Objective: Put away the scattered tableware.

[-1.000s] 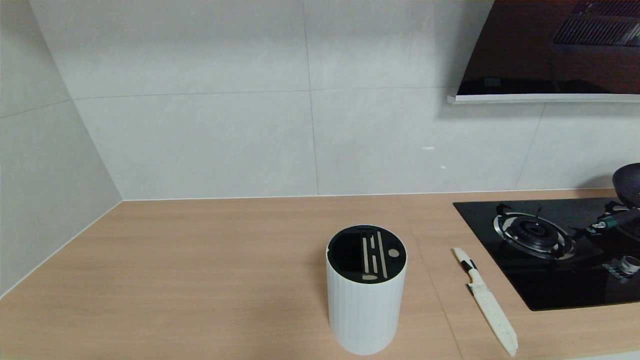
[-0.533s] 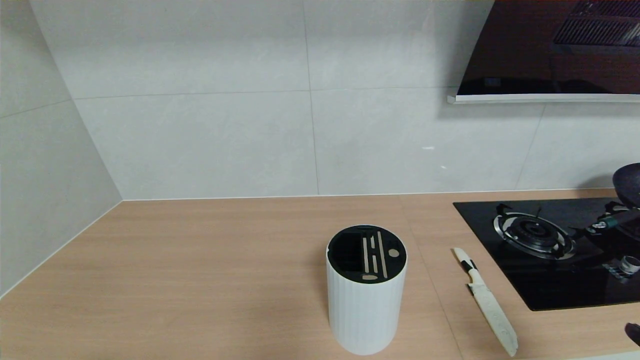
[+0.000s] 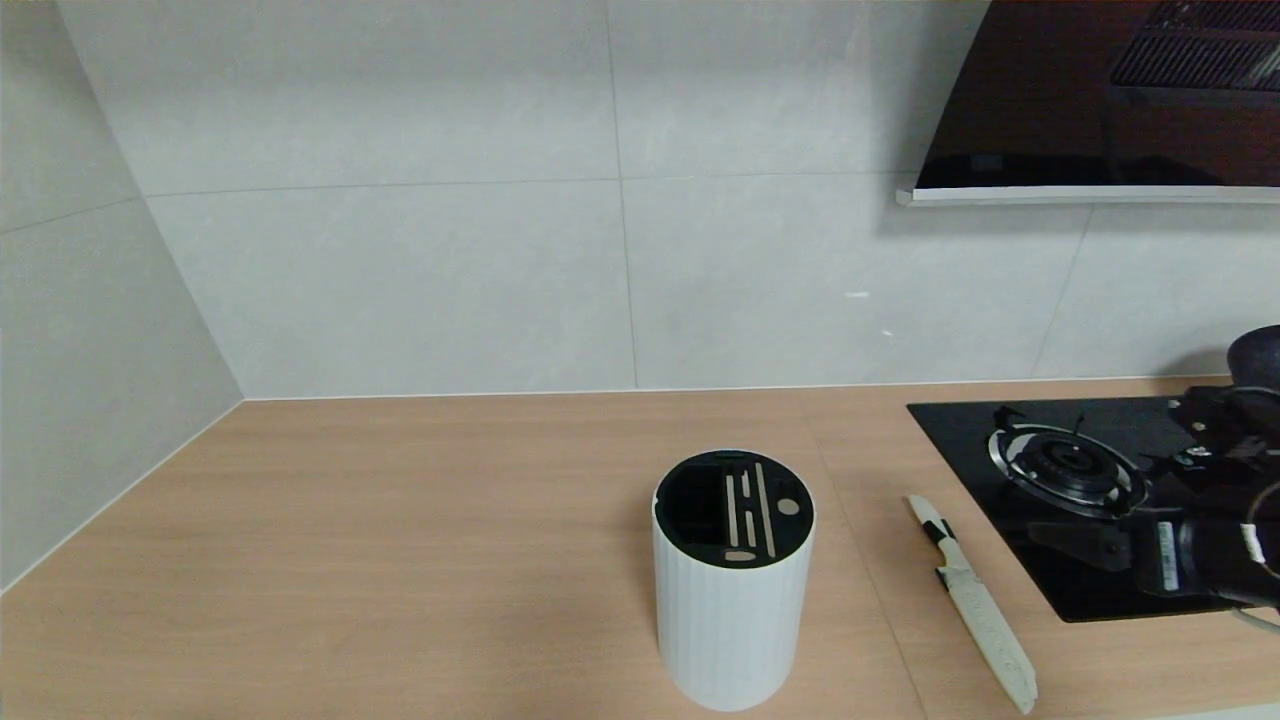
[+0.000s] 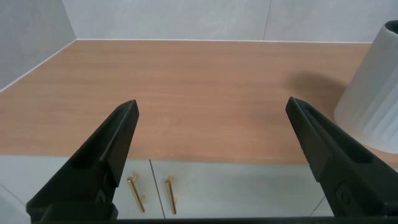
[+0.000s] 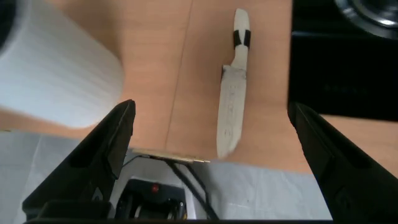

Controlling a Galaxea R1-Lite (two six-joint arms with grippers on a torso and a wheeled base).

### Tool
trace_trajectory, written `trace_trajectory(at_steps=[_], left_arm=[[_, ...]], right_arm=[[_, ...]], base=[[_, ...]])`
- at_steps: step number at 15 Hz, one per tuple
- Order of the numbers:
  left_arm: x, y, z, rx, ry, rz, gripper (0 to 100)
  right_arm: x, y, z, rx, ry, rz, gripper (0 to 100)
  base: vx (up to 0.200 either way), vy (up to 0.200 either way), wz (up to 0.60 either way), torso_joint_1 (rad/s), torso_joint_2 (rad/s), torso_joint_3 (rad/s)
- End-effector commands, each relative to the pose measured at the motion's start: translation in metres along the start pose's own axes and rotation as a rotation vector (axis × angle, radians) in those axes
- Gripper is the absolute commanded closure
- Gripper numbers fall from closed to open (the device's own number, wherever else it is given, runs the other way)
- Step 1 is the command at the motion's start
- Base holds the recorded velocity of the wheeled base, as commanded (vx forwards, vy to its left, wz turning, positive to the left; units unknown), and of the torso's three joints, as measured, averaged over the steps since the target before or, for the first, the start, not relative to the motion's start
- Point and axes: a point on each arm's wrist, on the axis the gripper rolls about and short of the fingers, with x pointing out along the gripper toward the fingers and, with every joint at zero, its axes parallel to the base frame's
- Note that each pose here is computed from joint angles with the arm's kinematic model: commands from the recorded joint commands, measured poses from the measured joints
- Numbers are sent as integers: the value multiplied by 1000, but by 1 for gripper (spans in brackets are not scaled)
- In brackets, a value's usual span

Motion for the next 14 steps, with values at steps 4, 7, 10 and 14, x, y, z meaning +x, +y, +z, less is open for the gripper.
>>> trace_trajectory(at_steps=[4,7,10,14], left_arm=[[0,0,0,-1,0,1,0],[0,0,0,-1,1,1,0],[0,0,0,-1,0,1,0],[0,0,0,-1,1,1,0]], right_arm=[[100,-3,-24,-21,187,-81,0],[132,-4,-48,-28,289,-90,0],[161,-7,-62,-30,273,-103,0],[184,-10,-72,-35,224,-145,0]], base=[[0,0,0,0,0,0],[0,0,0,0,0,0],[0,0,0,0,0,0],[0,0,0,0,0,0]])
